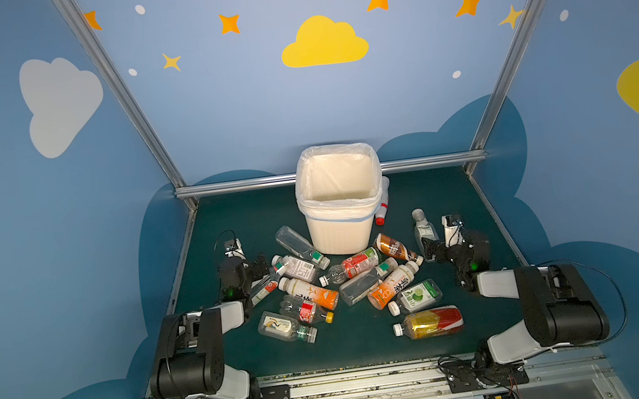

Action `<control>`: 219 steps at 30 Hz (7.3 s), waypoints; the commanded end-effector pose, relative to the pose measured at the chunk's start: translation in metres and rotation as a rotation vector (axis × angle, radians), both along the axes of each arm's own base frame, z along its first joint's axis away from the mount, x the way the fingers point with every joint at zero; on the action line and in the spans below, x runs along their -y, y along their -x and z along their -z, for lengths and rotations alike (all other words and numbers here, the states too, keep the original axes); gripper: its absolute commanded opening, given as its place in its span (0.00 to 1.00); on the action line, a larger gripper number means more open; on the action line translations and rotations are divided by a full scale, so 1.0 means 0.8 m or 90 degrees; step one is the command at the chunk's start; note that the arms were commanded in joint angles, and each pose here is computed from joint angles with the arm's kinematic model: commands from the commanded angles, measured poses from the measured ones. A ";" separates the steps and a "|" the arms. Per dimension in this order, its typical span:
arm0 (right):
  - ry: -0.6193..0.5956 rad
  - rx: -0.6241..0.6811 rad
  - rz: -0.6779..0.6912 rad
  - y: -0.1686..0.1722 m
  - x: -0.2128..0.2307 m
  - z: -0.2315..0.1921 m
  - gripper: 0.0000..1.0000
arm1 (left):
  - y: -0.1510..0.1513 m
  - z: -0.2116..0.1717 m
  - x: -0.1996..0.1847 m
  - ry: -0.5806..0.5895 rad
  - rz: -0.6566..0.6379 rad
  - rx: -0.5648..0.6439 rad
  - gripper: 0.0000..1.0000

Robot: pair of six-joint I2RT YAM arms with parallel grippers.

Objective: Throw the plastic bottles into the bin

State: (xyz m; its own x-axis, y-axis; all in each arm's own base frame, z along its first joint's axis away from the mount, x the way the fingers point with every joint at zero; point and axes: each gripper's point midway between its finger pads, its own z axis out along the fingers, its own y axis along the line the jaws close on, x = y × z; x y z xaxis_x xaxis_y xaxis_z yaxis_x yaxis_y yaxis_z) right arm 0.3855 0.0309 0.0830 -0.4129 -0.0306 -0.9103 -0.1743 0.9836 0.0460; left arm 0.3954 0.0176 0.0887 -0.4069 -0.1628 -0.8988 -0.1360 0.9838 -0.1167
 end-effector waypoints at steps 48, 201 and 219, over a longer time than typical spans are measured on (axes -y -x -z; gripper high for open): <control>-0.006 0.019 -0.004 -0.009 -0.001 -0.011 0.97 | 0.002 0.011 -0.003 -0.008 -0.003 -0.023 1.00; -0.275 -0.223 -0.196 0.185 -0.135 -0.189 0.81 | 0.148 -0.072 0.089 0.059 0.142 -0.510 0.78; -0.209 -0.360 -0.245 0.202 -0.167 -0.150 0.79 | 0.211 -0.096 0.204 0.169 0.191 -0.485 0.73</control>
State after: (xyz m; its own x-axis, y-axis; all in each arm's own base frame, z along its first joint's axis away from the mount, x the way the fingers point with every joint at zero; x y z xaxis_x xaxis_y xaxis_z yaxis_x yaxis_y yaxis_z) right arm 0.2304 0.1719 0.2165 -0.8103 -0.0106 -0.5859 -0.4017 0.7381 0.5421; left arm 0.2322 -0.1447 0.1598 -0.9470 -0.1434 -0.2876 -0.0173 0.9163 -0.4001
